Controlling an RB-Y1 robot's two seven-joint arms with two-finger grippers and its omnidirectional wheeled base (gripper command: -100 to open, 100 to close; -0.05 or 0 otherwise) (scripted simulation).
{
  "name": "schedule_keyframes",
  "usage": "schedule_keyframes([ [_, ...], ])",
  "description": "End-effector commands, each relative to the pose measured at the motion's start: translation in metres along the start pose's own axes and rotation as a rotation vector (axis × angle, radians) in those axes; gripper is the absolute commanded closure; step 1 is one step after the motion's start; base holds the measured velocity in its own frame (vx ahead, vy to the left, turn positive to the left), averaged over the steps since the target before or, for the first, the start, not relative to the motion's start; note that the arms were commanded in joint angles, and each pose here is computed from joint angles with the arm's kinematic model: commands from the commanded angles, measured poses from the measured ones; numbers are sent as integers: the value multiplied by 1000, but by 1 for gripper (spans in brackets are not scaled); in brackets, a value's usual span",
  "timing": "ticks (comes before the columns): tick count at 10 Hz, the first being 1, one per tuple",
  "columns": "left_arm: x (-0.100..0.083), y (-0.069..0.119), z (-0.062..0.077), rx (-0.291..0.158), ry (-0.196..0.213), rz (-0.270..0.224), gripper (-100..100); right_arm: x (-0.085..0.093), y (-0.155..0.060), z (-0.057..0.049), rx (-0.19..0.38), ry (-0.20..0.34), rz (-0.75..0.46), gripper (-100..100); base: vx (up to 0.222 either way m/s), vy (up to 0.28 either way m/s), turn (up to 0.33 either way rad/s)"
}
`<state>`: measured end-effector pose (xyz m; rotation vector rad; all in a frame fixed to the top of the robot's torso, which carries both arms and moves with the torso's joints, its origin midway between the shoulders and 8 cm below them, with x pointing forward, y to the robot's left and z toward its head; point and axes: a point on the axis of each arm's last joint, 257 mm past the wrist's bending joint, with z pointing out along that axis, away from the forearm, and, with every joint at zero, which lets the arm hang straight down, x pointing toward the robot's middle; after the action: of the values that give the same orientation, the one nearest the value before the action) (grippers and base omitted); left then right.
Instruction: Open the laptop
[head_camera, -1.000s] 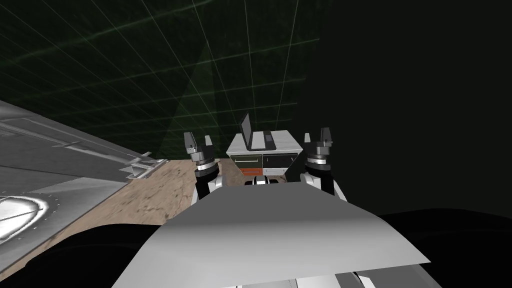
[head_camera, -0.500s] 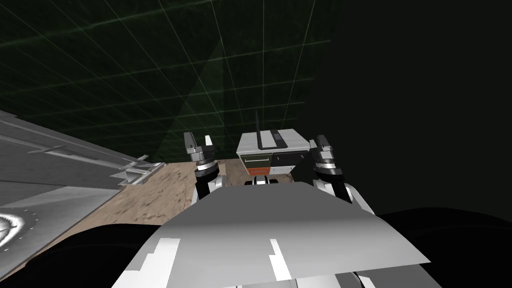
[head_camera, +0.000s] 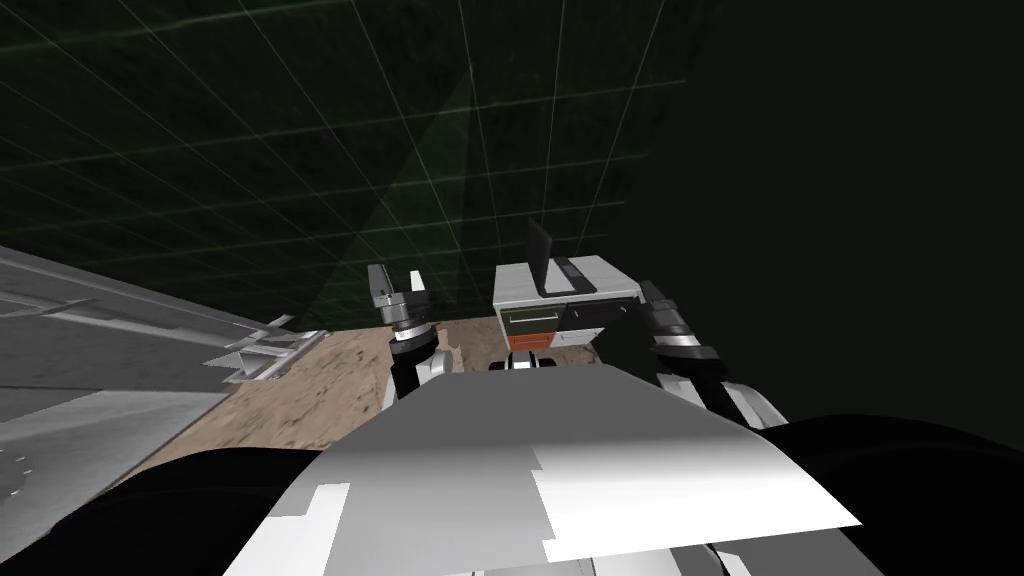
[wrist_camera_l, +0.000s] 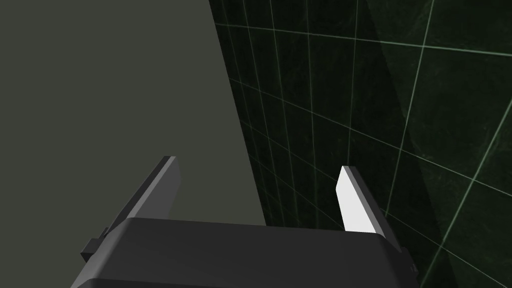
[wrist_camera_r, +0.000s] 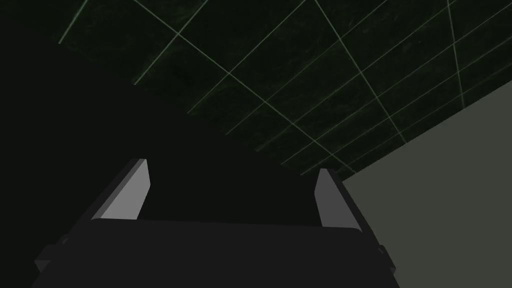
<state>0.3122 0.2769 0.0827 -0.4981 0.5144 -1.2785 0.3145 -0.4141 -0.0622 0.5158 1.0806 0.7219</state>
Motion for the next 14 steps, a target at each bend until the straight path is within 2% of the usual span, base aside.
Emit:
schedule_keyframes([
  [1, 0, 0, 0, 0, 0, 0, 0, -16, -34, -20, 96, 51, -164, -100, 11, 319, -97],
  [5, 0, 0, 0, 0, 0, 0, 0, -51, -76, -45, 218, 131, -398, -100, -27, 300, -60],
  [8, 0, 0, 0, 0, 0, 0, 0, -77, -95, -55, 278, 190, -556, -100, -6, 255, -34],
  [11, 0, 0, 0, 0, 0, 0, 0, -101, -108, -57, 314, 248, -706, -100, 30, 177, -2],
  [14, 0, 0, 0, 0, 0, 0, 0, -123, -114, -50, 328, 305, -858, -100, 74, 156, 22],
])
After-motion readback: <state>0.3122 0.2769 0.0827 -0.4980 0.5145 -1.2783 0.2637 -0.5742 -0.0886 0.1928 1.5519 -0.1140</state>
